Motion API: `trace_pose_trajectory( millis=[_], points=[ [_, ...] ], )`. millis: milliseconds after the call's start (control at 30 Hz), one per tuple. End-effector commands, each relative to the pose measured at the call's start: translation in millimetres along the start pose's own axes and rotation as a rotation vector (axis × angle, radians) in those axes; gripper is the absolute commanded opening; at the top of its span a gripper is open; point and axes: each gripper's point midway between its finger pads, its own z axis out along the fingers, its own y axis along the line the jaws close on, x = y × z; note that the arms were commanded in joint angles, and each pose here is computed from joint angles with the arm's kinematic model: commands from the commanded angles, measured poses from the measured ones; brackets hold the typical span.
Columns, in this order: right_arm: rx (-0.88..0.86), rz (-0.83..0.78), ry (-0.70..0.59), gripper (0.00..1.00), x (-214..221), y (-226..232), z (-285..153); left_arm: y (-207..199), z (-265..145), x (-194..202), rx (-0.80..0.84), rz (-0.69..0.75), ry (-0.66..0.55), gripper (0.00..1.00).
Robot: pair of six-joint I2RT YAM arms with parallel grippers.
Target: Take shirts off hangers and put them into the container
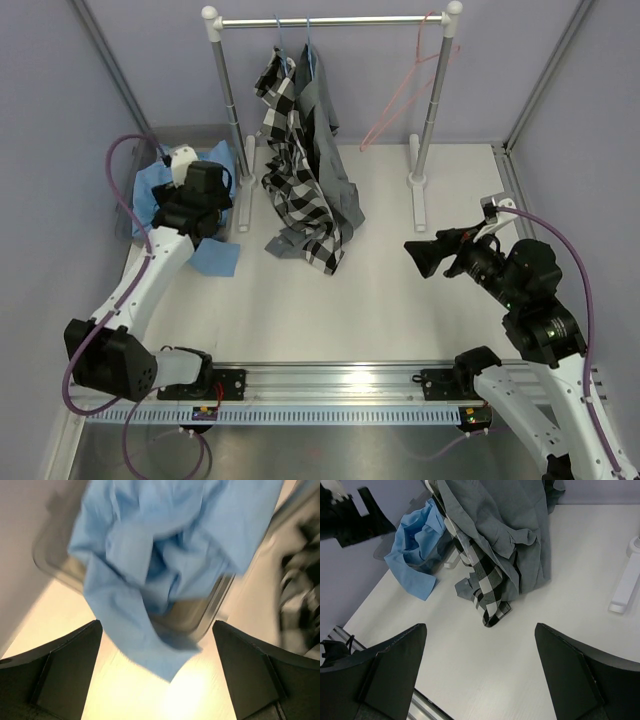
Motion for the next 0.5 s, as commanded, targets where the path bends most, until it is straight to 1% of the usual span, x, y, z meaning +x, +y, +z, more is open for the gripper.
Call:
trace_pose_trajectory(
  millis=[0,33,133,333,467],
  points=[
    [-0.073,-0.008,-0.033,0.99,-7,16,-1,8,-6,33,-0.059,-0.042,0.039,0.99],
    [-0.075,-0.009,-0.034,1.0,-7,16,-2,9,-4,51,-0.061,-0.062,0.071,0.99],
    [-0.083,-0.011,-0.035,1.0,-7,18,-2,3,-3,75,-0.051,-0.108,0.116,0.99],
    [-0.086,-0.013,-0.033,0.99,-6,19,-3,-12,15,124,-0.089,-0.057,0.225,0.97],
    [-0.087,-0.018,-0.033,0.99,-6,20,-3,-22,24,144,-0.105,-0.023,0.265,0.97]
  ],
)
